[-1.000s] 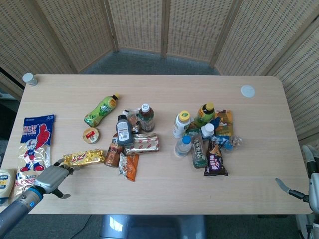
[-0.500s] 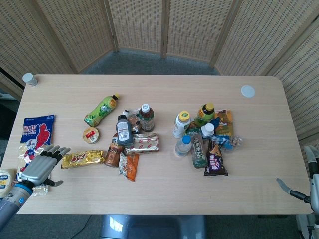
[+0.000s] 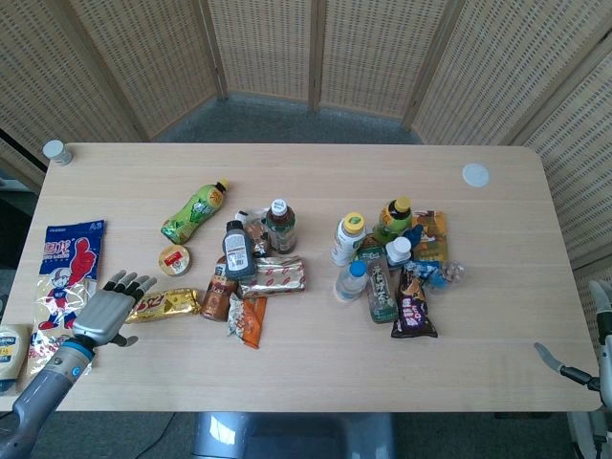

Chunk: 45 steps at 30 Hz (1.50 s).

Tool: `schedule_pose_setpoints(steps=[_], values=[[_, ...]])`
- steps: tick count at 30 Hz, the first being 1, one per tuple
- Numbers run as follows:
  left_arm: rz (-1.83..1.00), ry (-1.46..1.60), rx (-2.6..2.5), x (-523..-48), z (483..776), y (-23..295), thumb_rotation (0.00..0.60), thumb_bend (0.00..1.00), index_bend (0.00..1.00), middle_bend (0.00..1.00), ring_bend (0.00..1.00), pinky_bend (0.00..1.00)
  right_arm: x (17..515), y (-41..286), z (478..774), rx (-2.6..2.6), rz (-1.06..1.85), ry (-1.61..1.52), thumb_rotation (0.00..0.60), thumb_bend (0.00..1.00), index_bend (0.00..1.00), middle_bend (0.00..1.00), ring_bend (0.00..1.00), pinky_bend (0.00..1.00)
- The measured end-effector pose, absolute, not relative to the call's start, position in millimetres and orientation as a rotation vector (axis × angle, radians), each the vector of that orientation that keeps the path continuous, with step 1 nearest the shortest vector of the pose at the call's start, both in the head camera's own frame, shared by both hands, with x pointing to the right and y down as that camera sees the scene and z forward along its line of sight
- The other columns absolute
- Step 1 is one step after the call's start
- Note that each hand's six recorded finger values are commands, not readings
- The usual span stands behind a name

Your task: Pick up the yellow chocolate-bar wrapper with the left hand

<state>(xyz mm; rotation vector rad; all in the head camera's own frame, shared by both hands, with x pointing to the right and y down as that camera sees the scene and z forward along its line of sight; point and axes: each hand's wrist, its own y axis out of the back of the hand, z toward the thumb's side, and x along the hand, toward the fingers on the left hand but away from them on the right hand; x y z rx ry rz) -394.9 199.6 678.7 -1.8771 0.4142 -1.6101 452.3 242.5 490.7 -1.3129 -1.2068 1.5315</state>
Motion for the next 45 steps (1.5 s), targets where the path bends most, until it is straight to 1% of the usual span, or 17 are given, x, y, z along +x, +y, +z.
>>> schedule_pose_setpoints(steps=[2,4,6,7,10,13,19,25,26,28,30,33,36,38,41,45], values=[[-1.612,0.411,-1.884,-391.1,683.5,198.7,0.6,0.21,0.0,0.07,0.1,0.0,452.8,242.7,490.0,-1.31,1.534,-1.207,0.32,0.15,0.0,0.0,0.0,0.0],[-1.618,0.408,-1.896,-387.6,688.6,198.3,0.6,0.23,0.0,0.12,0.16,0.0,453.4,243.0,489.3,-1.307,1.535,-1.209,0.321,0.15,0.0,0.0,0.0,0.0],[-1.625,0.406,-1.908,-383.9,693.2,197.5,0.6,0.26,0.0,0.2,0.25,0.0,454.0,243.5,488.7,-1.305,1.537,-1.21,0.315,0.15,0.0,0.0,0.0,0.0],[-1.627,0.407,-1.912,-382.5,694.8,197.1,0.6,0.27,0.01,0.23,0.28,0.0,454.4,243.9,488.3,-1.303,1.538,-1.212,0.314,0.15,0.0,0.0,0.0,0.0],[-1.631,0.409,-1.92,-377.5,699.5,195.4,0.6,0.34,0.07,0.27,0.34,0.04,455.7,244.7,487.3,-1.298,1.541,-1.216,0.318,0.15,0.0,0.0,0.0,0.0],[-1.635,0.395,-1.91,-375.6,702.7,194.4,0.6,0.37,0.09,0.27,0.35,0.07,456.6,245.5,486.6,-1.295,1.543,-1.221,0.318,0.15,0.0,0.0,0.0,0.0],[-1.681,0.339,-1.896,-376.0,712.2,194.2,0.6,0.37,0.06,0.21,0.29,0.04,458.2,246.5,483.9,-1.296,1.544,-1.24,0.316,0.15,0.0,0.0,0.0,0.0],[-1.702,0.34,-1.893,-376.9,714.4,190.5,0.6,0.37,0.04,0.2,0.28,0.03,458.0,246.3,481.9,-1.293,1.542,-1.242,0.317,0.15,0.0,0.0,0.0,0.0],[-1.702,0.344,-1.893,-376.9,714.6,190.3,0.6,0.36,0.06,0.22,0.3,0.04,457.7,246.2,482.3,-1.294,1.541,-1.241,0.314,0.15,0.0,0.0,0.0,0.0],[-1.698,0.349,-1.889,-375.9,715.3,190.3,0.6,0.37,0.14,0.28,0.36,0.1,457.3,246.0,483.2,-1.297,1.539,-1.242,0.312,0.15,0.0,0.0,0.0,0.0],[-1.689,0.356,-1.883,-374.1,715.6,190.2,0.6,0.4,0.26,0.38,0.46,0.22,457.5,245.9,483.6,-1.297,1.539,-1.243,0.313,0.15,0.0,0.0,0.0,0.0],[-1.67,0.366,-1.868,-370.8,715.7,190.1,0.6,0.45,0.42,0.51,0.58,0.36,458.0,246.1,483.1,-1.295,1.536,-1.247,0.317,0.15,0.0,0.0,0.0,0.0],[-1.66,0.369,-1.853,-369.2,715.5,189.9,0.6,0.47,0.54,0.63,0.7,0.49,458.7,246.3,481.8,-1.293,1.532,-1.254,0.318,0.15,0.0,0.0,0.0,0.0],[-1.661,0.381,-1.852,-369.3,714.3,188.7,0.6,0.47,0.57,0.65,0.72,0.52,459.1,246.5,480.6,-1.293,1.527,-1.259,0.316,0.15,0.0,0.0,0.0,0.0],[-1.66,0.437,-1.859,-370.5,708.9,183.2,0.6,0.46,0.56,0.66,0.73,0.53,459.6,247.2,480.1,-1.292,1.527,-1.258,0.314,0.15,0.0,0.0,0.0,0.0],[-1.638,0.59,-1.876,-376.7,689.8,168.0,0.6,0.46,0.56,0.65,0.73,0.52,459.4,247.5,482.5,-1.298,1.529,-1.255,0.318,0.15,0.0,0.0,0.0,0.0]])
